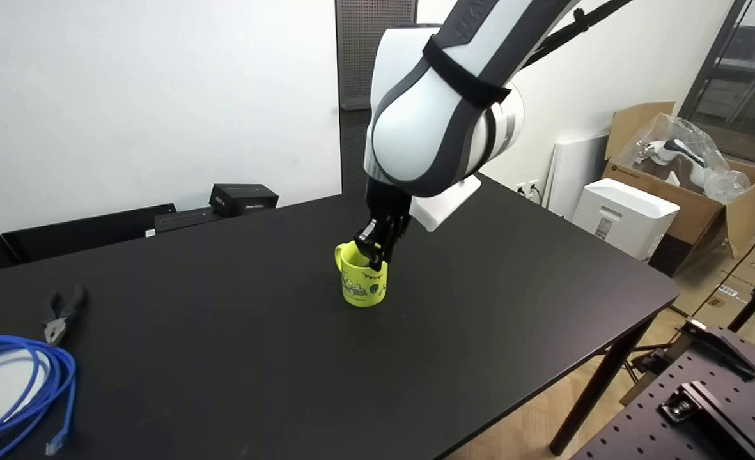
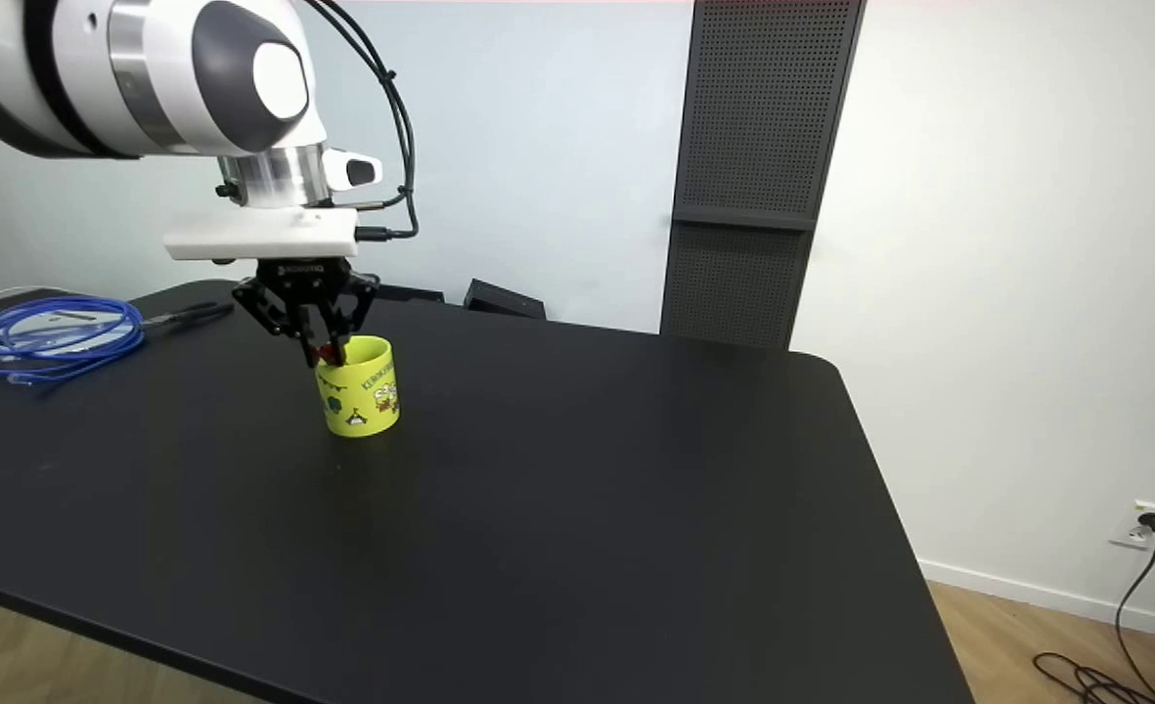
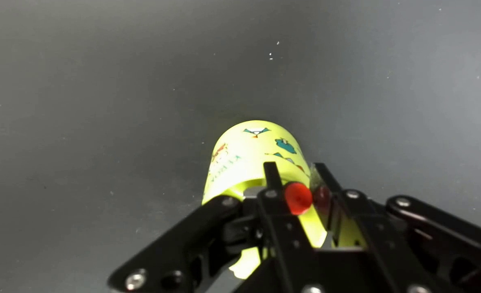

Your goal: Remove the marker from the mug and put it on the table

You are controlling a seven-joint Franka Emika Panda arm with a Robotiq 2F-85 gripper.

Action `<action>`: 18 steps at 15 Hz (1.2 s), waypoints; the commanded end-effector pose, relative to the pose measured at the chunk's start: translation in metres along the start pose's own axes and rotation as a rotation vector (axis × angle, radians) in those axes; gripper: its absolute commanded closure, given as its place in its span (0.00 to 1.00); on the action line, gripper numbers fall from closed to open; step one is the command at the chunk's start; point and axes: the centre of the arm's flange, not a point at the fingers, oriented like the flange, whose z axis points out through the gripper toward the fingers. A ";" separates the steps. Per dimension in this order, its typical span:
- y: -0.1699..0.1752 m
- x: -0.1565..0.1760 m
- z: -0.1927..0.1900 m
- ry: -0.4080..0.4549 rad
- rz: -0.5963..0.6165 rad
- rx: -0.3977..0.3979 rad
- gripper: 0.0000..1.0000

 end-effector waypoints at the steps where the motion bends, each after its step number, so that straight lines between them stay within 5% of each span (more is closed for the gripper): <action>1: 0.004 -0.003 -0.014 0.019 0.026 0.017 0.99; 18: 0.004 -0.005 -0.154 0.241 0.055 0.077 0.94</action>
